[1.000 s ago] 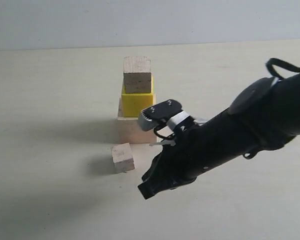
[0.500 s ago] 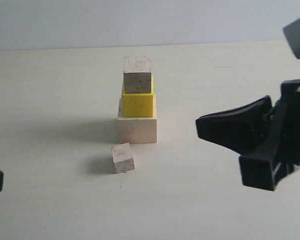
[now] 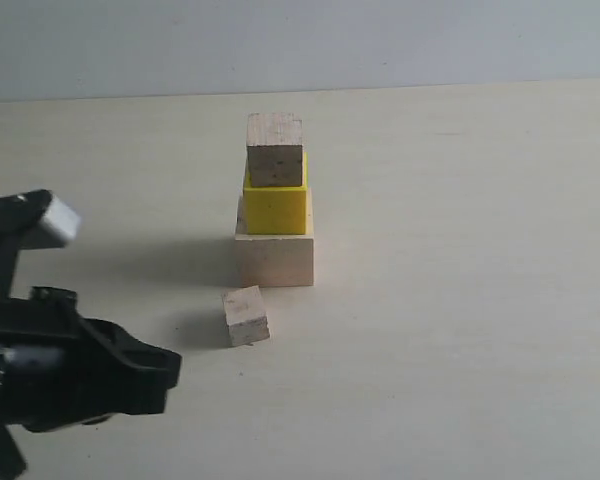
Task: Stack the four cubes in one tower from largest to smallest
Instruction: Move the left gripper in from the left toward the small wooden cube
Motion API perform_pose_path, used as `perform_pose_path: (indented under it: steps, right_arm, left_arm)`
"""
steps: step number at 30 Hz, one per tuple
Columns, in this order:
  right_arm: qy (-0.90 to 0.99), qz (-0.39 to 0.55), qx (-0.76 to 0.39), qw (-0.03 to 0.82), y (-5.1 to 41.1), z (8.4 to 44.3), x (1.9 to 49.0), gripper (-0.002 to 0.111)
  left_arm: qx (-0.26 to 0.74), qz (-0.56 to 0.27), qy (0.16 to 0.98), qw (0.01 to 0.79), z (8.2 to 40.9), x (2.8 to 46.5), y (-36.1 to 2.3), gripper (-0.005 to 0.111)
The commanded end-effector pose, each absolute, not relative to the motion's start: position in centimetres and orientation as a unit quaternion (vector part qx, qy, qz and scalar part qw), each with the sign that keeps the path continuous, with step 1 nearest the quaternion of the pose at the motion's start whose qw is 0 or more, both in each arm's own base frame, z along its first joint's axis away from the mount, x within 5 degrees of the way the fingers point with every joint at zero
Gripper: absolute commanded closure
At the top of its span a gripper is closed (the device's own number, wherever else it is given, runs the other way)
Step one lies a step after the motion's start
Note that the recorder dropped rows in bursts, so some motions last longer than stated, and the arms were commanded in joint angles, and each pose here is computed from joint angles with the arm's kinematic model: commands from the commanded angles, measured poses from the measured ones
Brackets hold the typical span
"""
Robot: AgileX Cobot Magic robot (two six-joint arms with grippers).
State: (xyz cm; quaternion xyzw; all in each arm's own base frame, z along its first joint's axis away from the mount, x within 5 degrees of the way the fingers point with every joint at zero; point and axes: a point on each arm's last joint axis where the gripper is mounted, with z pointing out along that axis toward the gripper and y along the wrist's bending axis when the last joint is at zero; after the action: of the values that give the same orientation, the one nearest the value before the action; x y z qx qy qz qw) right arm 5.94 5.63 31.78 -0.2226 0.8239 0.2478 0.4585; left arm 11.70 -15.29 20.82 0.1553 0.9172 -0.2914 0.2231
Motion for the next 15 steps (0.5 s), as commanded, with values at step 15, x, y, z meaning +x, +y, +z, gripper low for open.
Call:
perform_pose_path:
  steps: [15]
  right_arm:
    - [0.861,0.211,-0.241,0.395,4.9,30.7,5.0,0.108]
  left_arm:
    - [0.074,-0.249,0.945,0.2,15.7,14.9,-19.9,0.098]
